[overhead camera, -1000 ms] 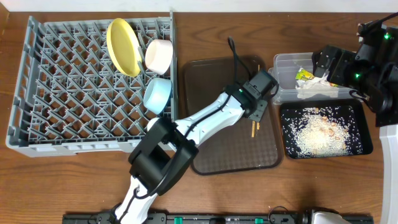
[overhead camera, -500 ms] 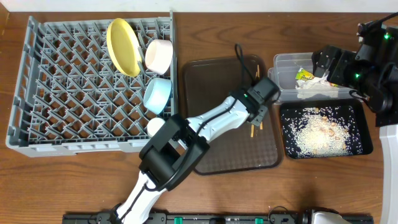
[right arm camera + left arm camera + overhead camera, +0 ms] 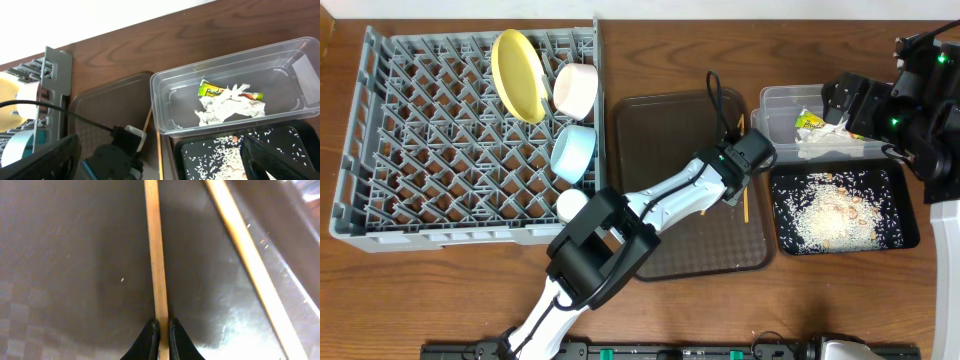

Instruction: Sort waste into correct bins and load items into the dishwasher

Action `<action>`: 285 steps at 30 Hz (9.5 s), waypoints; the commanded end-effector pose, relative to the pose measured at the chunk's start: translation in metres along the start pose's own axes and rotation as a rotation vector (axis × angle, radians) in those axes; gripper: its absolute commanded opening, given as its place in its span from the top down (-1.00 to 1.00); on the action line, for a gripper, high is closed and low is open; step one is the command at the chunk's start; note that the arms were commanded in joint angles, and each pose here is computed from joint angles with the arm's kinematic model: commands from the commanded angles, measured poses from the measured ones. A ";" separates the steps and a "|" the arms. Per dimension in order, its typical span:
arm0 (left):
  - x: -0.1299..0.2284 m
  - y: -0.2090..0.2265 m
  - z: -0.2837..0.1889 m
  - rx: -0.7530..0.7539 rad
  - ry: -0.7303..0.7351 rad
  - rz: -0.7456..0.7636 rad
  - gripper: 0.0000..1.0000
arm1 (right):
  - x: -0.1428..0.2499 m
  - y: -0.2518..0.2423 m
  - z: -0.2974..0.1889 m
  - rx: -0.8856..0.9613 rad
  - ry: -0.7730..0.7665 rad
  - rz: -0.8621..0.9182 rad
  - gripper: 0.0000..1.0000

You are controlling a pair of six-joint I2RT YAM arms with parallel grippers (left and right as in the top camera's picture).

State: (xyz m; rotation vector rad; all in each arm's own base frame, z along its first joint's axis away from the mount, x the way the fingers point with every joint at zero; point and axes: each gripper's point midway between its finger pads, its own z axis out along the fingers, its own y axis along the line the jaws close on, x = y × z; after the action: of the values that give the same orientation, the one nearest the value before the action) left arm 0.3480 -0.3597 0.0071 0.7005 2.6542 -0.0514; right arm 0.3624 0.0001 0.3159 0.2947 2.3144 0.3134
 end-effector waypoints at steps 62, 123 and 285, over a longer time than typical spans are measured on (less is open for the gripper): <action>-0.043 0.059 -0.073 0.197 -0.113 -0.386 0.08 | -0.002 -0.003 -0.001 0.011 -0.005 0.013 -0.99; 0.034 0.028 0.008 0.269 0.302 -0.450 0.16 | -0.002 -0.003 -0.001 0.011 -0.005 0.014 -0.99; 0.114 0.295 -0.346 -0.185 -0.301 -0.554 -0.86 | 0.191 -0.044 0.025 -0.113 -0.667 -0.262 -0.99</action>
State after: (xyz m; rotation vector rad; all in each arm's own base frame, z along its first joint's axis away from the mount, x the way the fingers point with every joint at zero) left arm 0.2879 -0.0019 0.2847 -0.1096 2.5350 -0.0451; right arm 0.2461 0.0143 0.1576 0.0451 1.6473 0.1550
